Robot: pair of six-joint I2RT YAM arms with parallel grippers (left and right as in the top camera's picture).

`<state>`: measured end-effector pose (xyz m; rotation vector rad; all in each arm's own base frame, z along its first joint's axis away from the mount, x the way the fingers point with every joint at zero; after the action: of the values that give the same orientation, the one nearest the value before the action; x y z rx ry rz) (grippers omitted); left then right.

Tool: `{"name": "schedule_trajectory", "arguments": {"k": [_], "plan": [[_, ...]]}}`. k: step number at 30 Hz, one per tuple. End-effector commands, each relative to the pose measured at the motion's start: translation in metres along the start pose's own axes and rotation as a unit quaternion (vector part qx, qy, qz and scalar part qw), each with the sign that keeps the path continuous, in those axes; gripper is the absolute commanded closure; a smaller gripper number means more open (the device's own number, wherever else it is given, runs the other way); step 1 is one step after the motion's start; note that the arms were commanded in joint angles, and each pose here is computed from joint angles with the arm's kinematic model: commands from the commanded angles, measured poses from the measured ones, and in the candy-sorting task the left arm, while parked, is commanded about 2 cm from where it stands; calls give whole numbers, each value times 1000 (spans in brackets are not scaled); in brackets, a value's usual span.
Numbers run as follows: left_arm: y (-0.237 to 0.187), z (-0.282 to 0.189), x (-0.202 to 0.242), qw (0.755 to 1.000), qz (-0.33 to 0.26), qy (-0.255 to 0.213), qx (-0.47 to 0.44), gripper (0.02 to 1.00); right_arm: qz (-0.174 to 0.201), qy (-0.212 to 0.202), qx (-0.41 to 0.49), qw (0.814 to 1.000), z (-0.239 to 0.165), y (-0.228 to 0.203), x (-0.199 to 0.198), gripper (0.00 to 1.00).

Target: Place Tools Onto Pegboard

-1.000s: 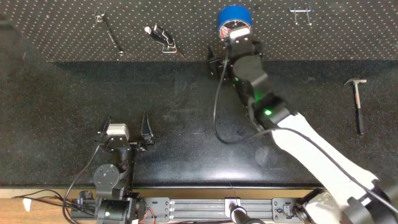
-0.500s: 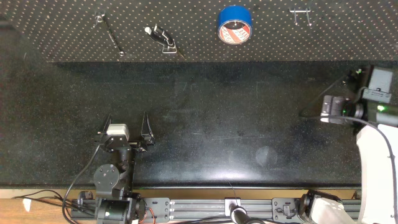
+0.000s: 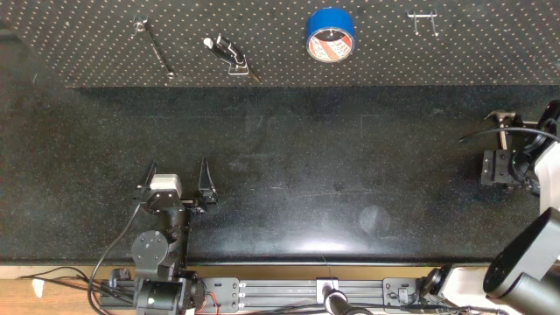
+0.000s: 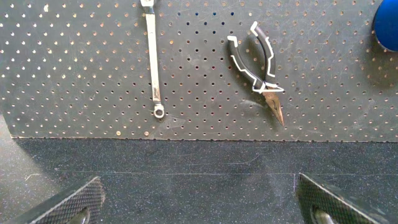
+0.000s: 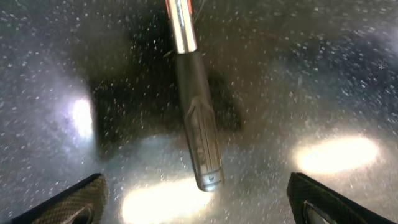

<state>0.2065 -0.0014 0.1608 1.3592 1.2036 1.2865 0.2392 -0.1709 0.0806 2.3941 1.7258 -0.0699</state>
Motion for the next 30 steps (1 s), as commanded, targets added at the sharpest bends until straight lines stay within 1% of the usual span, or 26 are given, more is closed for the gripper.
{"name": "schedule_trajectory", "arguments": {"k": [1,2,9,12,13,14,15,16,17,18,20,22,27,28,29,30], "plan": [[0,0,-1,1000,8,-3,-1,23,-59,42,8,997,18,2,10,62],[0,0,-1,1000,8,-3,-1,23,-80,54,0,995,18,4,13,62],[0,0,-1,1000,8,-3,-1,25,-66,52,-2,996,20,4,5,62],[0,0,-1,1000,8,-3,-1,23,-67,60,14,996,30,1,8,64],[0,0,-1,1000,8,-3,-1,23,-67,70,12,995,30,2,10,77],[0,0,-1,1000,8,-3,-1,23,-67,72,11,995,30,2,11,286],[0,0,-1,1000,8,-3,-1,23,-67,72,11,995,30,2,11,459],[0,0,-1,1000,8,-3,-1,23,-67,72,11,995,30,2,11,564],[0,0,-1,1000,8,-3,-1,23,-67,72,11,995,30,2,11,614],[0,0,-1,1000,8,-3,-1,23,-67,72,11,995,30,2,11,643],[0,0,-1,1000,8,-3,-1,25,-67,72,11,995,30,2,11,783],[0,0,-1,1000,8,-3,-1,23,-67,72,11,995,30,2,11,816],[0,0,-1,1000,8,-3,-1,23,-67,72,11,995,30,2,11,814],[0,0,-1,1000,8,-3,-1,23,-67,72,11,995,30,2,11,873],[0,0,-1,1000,8,-3,-1,23,-67,72,11,995,30,2,11,884],[0,0,-1,1000,8,-3,-1,23,-67,72,11,995,30,2,11,919]]}}
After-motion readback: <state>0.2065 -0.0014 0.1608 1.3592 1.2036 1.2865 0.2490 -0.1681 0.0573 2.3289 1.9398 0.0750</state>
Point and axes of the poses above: each gripper's point midway between its finger pads, its own z axis out along the fingers, its own x axis along the line the jaws close on, y = z × x, the point moved 4 cm from there along -z, back along the fingers, and after that the axes turned 9 degrees about z, right-handed, at the moved point
